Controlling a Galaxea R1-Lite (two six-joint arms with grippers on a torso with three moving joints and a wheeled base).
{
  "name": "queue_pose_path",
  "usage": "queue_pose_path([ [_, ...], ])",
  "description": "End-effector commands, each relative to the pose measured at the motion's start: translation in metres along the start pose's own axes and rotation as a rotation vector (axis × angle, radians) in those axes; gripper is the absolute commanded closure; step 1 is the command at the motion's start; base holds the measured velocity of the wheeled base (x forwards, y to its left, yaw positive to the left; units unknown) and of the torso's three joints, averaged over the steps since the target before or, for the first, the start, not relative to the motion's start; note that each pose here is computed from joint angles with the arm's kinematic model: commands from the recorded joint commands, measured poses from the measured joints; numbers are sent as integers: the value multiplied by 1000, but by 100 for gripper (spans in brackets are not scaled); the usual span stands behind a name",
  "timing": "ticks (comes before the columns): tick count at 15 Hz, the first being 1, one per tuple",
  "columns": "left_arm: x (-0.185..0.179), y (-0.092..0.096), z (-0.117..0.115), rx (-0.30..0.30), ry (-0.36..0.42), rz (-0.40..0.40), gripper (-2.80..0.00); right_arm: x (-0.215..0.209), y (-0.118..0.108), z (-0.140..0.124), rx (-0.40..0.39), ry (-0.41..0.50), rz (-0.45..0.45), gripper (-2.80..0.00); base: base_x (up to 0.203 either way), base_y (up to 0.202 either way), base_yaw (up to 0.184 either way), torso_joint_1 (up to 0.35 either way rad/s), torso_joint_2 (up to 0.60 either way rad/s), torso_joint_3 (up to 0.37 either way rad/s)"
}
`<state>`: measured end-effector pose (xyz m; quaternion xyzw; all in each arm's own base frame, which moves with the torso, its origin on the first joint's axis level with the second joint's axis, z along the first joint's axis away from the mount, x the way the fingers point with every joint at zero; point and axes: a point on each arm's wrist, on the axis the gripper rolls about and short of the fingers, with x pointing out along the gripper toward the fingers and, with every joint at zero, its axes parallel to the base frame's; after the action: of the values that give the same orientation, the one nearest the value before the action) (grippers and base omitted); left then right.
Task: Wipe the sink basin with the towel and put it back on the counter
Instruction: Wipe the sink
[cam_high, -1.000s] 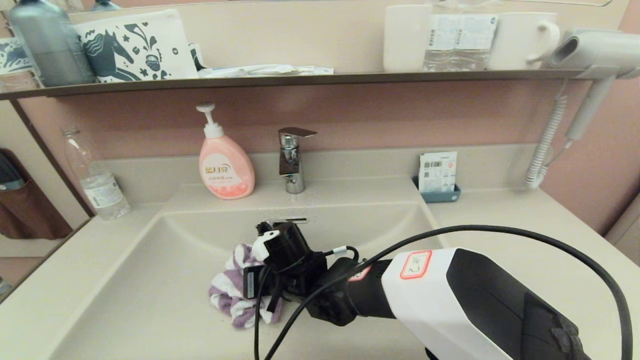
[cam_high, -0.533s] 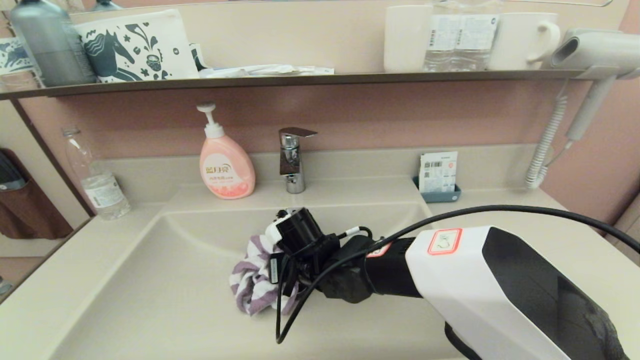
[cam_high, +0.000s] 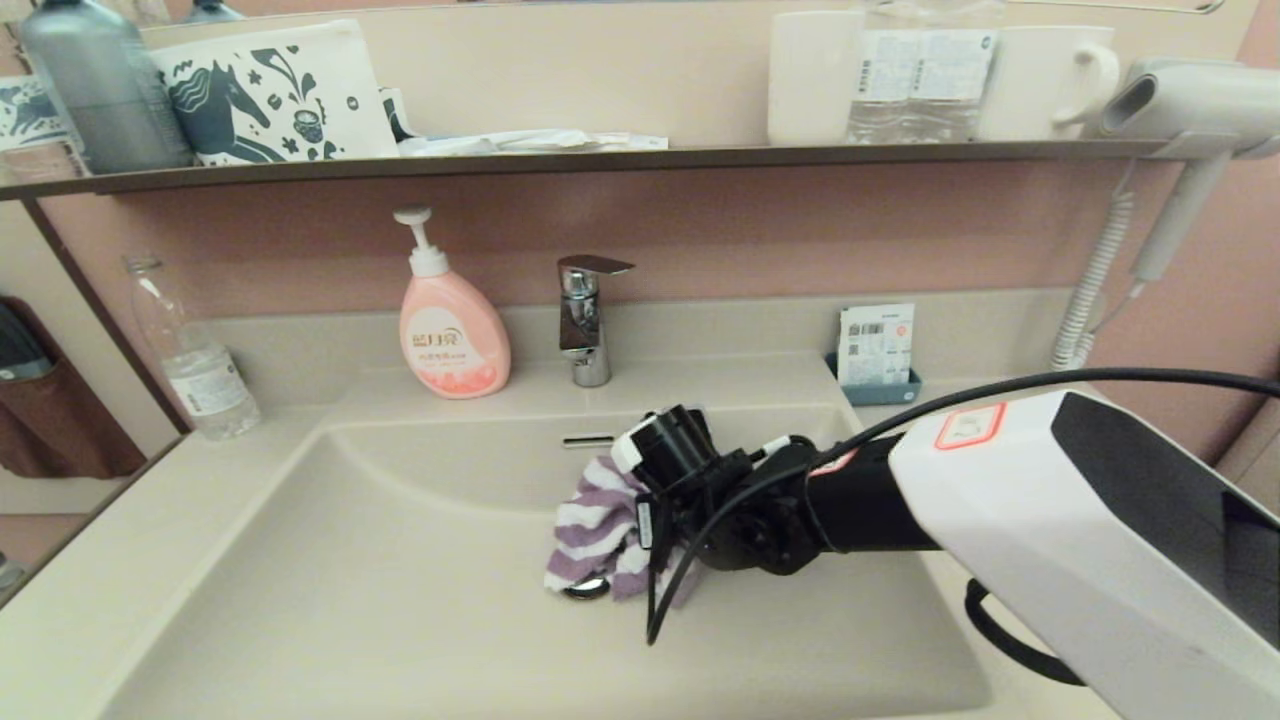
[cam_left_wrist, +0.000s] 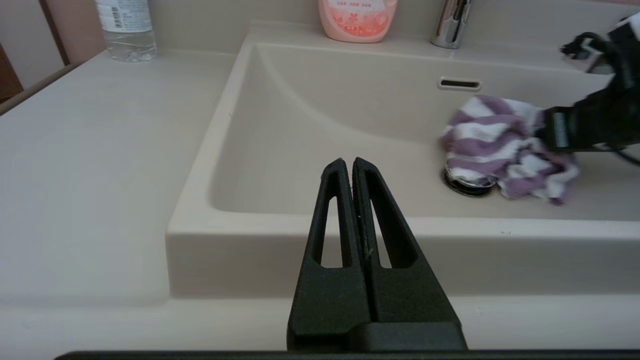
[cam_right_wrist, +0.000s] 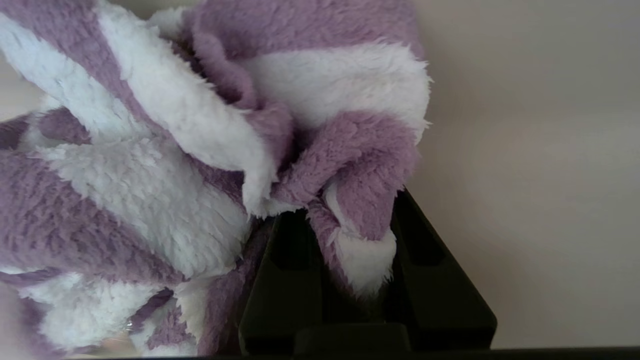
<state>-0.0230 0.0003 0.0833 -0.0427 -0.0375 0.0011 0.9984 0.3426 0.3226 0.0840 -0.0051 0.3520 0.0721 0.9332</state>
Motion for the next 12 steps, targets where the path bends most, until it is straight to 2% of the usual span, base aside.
queue_pose_path([
  [1, 0, 0, 0, -1, 0, 1, 0, -22, -20, 10, 9, 26, -34, 0, 0, 0, 0, 0, 0, 0],
  [3, 0, 0, 0, -1, 0, 1, 0, -30, -36, 0, -19, 161, -114, 0, 0, 0, 0, 0, 0, 0],
  [5, 0, 0, 0, -1, 0, 1, 0, -43, -46, -14, -48, 349, -194, 0, 0, 0, 0, 0, 0, 0],
  [7, 0, 0, 0, -1, 0, 1, 0, -59, -46, -19, -36, 548, -173, 0, 0, 0, 0, 0, 0, 0],
  [9, 0, 0, 0, -1, -1, 1, 0, -64, -38, -21, -21, 705, -145, 0, 0, 0, 0, 0, 0, 0],
  [11, 0, 0, 0, -1, 0, 1, 0, -51, -23, -31, -13, 789, -145, 0, 0, 0, 0, 0, 0, 0],
  [12, 0, 0, 0, -1, 0, 1, 0, -50, -15, -36, 0, 833, -102, 0, 0, 0, 0, 0, 0, 0],
])
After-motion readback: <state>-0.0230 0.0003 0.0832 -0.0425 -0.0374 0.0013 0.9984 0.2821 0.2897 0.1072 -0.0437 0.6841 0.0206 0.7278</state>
